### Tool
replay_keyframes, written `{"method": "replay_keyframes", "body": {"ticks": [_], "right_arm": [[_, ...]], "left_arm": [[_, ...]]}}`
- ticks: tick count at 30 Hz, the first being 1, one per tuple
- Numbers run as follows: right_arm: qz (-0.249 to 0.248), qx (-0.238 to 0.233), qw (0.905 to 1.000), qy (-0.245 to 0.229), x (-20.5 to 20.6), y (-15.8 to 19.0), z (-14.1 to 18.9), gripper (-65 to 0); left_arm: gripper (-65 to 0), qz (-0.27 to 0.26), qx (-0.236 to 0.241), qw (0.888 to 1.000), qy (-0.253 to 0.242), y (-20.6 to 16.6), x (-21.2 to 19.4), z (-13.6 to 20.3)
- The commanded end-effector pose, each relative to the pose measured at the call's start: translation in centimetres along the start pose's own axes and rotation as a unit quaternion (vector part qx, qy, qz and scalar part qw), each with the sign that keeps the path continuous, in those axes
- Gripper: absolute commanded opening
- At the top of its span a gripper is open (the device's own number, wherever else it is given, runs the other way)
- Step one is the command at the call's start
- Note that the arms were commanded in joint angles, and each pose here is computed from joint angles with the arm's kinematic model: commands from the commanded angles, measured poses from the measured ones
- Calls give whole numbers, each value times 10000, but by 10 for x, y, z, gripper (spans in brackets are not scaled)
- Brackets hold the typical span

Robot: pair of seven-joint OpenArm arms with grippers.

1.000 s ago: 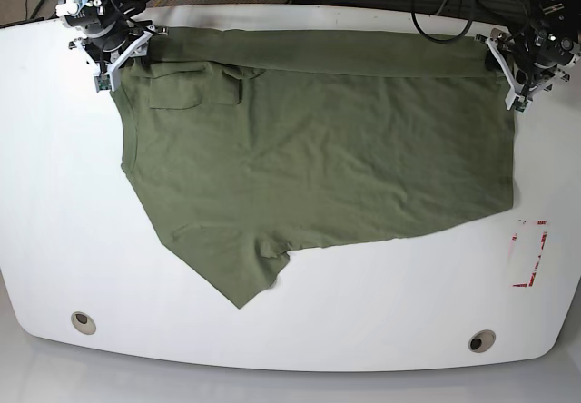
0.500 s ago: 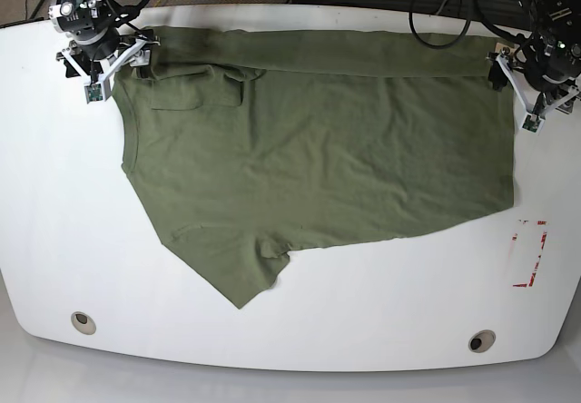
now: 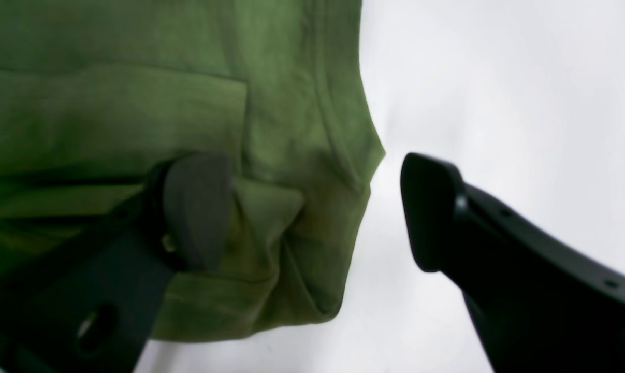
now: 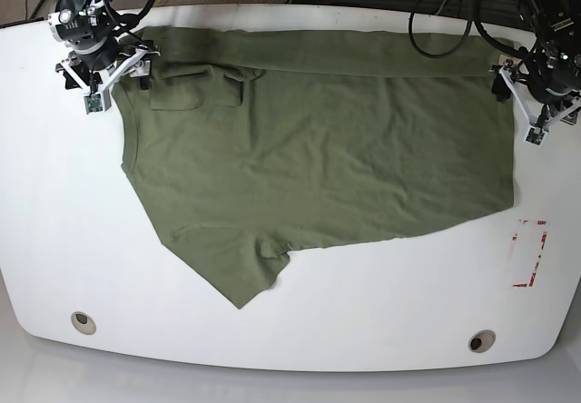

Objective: Layout the t-shirt on the table in an organized manner, then fold the t-shirt properly
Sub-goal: 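Open both grippers and regrasp the shirt edge corners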

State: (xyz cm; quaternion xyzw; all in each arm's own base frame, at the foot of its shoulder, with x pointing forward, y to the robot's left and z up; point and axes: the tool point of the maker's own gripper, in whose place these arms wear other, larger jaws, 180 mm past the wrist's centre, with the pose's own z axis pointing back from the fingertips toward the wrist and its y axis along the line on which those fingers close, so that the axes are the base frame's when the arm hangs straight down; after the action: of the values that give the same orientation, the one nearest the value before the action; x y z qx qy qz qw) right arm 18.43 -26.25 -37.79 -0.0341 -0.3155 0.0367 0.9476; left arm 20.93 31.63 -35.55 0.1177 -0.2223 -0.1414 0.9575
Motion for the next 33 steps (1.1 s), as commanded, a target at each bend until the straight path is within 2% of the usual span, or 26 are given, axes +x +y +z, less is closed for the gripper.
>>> {"method": "replay_keyframes", "body": {"ticks": [1, 11, 15, 21, 33], "right_arm": [[66, -30, 9998, -176, 11, -3, 3, -162], [53, -22, 9998, -176, 10, -2, 3, -162], [36, -10, 9998, -180, 10, -1, 3, -162], [35, -2, 9998, -180, 10, -1, 3, -162], [13, 27, 9998, -188, 10, 0, 3, -162]], "left_arm": [[-151, -58, 122, 9999, -74, 7, 5, 5], [-154, -65, -91, 9992, 378, -12, -34, 5], [-203, -71, -176, 9983, 552, -19, -49, 5], [-256, 8, -260, 9981, 563, -28, -51, 3], [-260, 14, -277, 9979, 579, -29, -51, 1]]}}
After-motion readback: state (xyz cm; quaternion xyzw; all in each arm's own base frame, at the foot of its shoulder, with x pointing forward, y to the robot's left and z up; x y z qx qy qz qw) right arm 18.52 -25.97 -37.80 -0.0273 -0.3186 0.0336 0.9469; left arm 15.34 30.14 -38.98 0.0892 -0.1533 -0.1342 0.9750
